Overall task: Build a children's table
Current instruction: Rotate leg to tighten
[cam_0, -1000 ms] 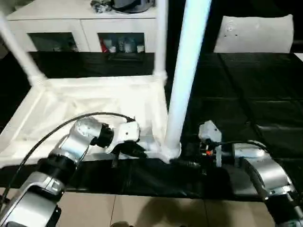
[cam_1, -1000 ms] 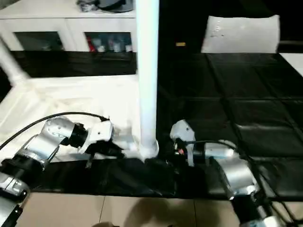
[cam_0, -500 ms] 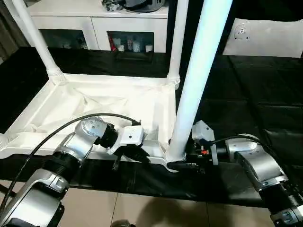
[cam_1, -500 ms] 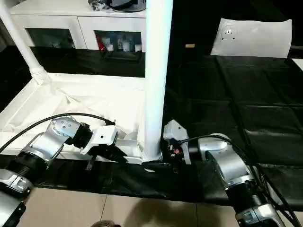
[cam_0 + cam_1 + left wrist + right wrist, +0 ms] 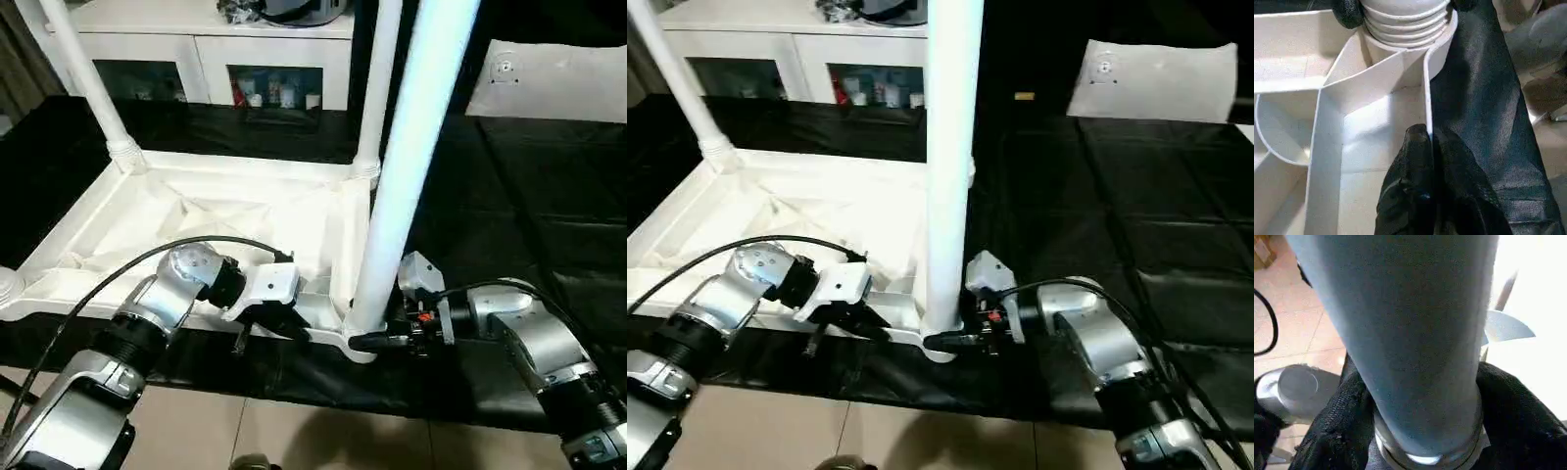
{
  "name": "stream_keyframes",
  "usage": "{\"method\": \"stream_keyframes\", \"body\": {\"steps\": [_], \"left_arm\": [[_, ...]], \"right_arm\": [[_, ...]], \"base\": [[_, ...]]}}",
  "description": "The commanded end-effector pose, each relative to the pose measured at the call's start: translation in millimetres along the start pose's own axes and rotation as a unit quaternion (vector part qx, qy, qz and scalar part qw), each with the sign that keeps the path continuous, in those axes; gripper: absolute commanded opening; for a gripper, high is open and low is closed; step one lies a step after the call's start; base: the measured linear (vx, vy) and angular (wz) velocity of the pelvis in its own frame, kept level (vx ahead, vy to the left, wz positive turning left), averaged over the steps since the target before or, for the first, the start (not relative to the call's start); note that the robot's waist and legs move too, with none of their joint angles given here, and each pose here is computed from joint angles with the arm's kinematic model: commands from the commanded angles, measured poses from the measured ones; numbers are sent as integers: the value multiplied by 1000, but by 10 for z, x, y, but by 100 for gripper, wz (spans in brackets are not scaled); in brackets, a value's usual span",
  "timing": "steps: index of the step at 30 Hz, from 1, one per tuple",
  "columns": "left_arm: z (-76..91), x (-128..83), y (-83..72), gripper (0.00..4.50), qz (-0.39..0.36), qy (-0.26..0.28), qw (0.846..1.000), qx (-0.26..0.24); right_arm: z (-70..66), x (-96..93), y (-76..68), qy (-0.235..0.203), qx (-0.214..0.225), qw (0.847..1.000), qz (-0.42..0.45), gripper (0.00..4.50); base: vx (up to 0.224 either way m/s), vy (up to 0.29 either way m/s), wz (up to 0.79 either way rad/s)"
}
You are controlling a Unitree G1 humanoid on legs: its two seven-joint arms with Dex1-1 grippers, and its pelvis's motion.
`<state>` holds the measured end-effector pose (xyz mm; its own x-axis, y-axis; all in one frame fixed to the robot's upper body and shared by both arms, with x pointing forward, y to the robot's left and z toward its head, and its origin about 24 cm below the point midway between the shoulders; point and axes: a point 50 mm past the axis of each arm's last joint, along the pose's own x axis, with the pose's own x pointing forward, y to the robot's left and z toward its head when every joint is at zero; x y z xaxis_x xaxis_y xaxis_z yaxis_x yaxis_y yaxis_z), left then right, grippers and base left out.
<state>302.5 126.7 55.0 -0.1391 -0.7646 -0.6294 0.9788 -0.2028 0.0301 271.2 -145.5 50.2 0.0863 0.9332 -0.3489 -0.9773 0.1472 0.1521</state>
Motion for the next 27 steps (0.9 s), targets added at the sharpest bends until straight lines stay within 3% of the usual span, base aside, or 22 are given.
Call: {"method": "stream_keyframes", "body": {"steps": [1, 6, 7, 9, 11, 14, 17, 19, 22, 26, 27], "left_arm": [[-37, 102, -5, 0, 2, 11, 1000, -26], [39, 156, 150, 0, 109, -32, 989, -96], [88, 205, 206, 0, 149, -49, 980, -120], [105, 222, 227, 0, 164, -53, 976, -129], [206, 299, 342, 0, 251, -77, 950, -168], [289, 342, 417, 0, 309, -92, 926, -196], [324, 358, 441, 0, 329, -95, 917, -205], [396, 386, 474, 0, 355, -102, 905, -211], [415, 390, 474, 0, 357, -102, 905, -208], [372, 343, 402, 0, 317, -95, 929, -164], [372, 343, 402, 0, 317, -95, 929, -164]], "right_arm": [[17, 101, 84, -27, 24, 999, 21, 272], [8, 319, 45, -56, 57, 993, -86, 272], [16, 414, -28, -65, 79, 984, -148, 272], [26, 445, -53, -68, 87, 980, -168, 272], [107, 575, -174, -86, 120, 955, -257, 272], [150, 649, -261, -82, 152, 929, -326, 272], [172, 682, -287, -80, 164, 919, -349, 272], [250, 743, -299, -93, 154, 912, -369, 326], [270, 749, -294, -99, 141, 912, -374, 346], [246, 614, -265, -120, 111, 913, -374, 390], [246, 614, -265, -120, 111, 913, -374, 402]], "base": [[0, 0, 0], [0, 0, 0], [0, 0, 0], [0, 0, 0], [0, 0, 0], [0, 0, 0], [0, 0, 0], [0, 0, 0], [0, 0, 0], [0, 0, 0], [0, 0, 0]]}}
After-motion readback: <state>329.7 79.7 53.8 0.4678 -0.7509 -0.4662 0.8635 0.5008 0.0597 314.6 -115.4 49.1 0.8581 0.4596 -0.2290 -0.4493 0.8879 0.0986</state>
